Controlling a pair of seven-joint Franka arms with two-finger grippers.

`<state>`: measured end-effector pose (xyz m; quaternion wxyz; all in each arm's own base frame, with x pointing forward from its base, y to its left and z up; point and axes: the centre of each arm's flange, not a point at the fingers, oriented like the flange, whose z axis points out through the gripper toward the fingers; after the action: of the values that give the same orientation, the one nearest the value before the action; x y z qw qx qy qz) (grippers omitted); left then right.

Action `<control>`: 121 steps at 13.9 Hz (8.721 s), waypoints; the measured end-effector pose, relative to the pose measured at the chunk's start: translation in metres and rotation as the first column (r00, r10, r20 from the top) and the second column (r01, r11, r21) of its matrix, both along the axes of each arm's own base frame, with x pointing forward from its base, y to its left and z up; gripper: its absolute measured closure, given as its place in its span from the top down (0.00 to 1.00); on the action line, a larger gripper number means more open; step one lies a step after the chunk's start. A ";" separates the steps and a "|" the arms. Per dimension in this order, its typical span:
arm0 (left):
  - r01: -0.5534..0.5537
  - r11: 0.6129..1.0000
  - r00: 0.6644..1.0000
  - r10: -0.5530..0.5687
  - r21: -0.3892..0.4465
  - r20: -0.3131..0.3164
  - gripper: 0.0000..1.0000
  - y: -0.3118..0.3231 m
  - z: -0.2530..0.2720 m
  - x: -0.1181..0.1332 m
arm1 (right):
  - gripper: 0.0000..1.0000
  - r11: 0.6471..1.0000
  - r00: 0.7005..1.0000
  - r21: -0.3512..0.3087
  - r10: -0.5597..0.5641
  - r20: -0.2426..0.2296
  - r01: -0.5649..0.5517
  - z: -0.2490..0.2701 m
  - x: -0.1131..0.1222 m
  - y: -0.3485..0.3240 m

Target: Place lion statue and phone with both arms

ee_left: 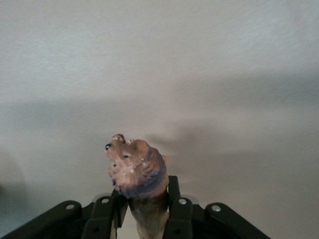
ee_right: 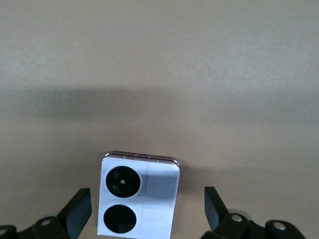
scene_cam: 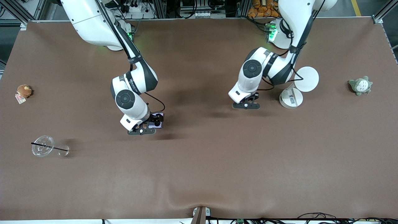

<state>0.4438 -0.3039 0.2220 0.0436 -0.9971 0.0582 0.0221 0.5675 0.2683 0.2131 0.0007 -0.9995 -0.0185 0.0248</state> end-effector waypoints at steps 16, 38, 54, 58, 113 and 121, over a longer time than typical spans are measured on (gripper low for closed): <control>0.115 0.993 0.993 -0.115 -0.005 0.020 0.35 0.125 -0.015 0.011 | 1.00 0.996 0.996 -0.029 -0.088 -0.030 0.087 -0.040 -0.015 0.018; 0.156 0.987 0.977 -0.147 -0.042 0.156 1.00 0.080 0.064 0.056 | 0.84 0.991 0.990 -0.037 -0.128 0.066 0.131 0.096 0.106 -0.208; -0.006 0.997 0.976 0.023 -0.075 0.215 1.00 0.159 0.256 0.138 | 0.84 0.996 0.998 -0.079 -0.034 0.062 0.039 -0.013 0.129 -0.337; -0.058 0.991 0.983 0.078 -0.123 0.165 1.00 0.185 0.295 0.170 | 0.84 0.996 0.998 -0.078 -0.026 0.059 0.031 -0.025 0.129 -0.338; -0.149 0.985 0.980 0.159 -0.090 0.118 1.00 0.273 0.432 0.099 | 1.00 0.995 0.994 0.062 -0.067 -0.082 0.072 0.418 -0.041 -0.327; -0.134 0.987 0.983 0.144 -0.088 0.115 1.00 0.275 0.431 0.099 | 1.00 0.992 0.989 0.056 -0.108 -0.101 0.114 0.425 -0.045 -0.327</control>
<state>0.5429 -0.0293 0.6531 0.0054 -0.9992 -0.0137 -0.0380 0.5225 -0.0584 0.6377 0.0338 -0.9961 0.0366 0.0732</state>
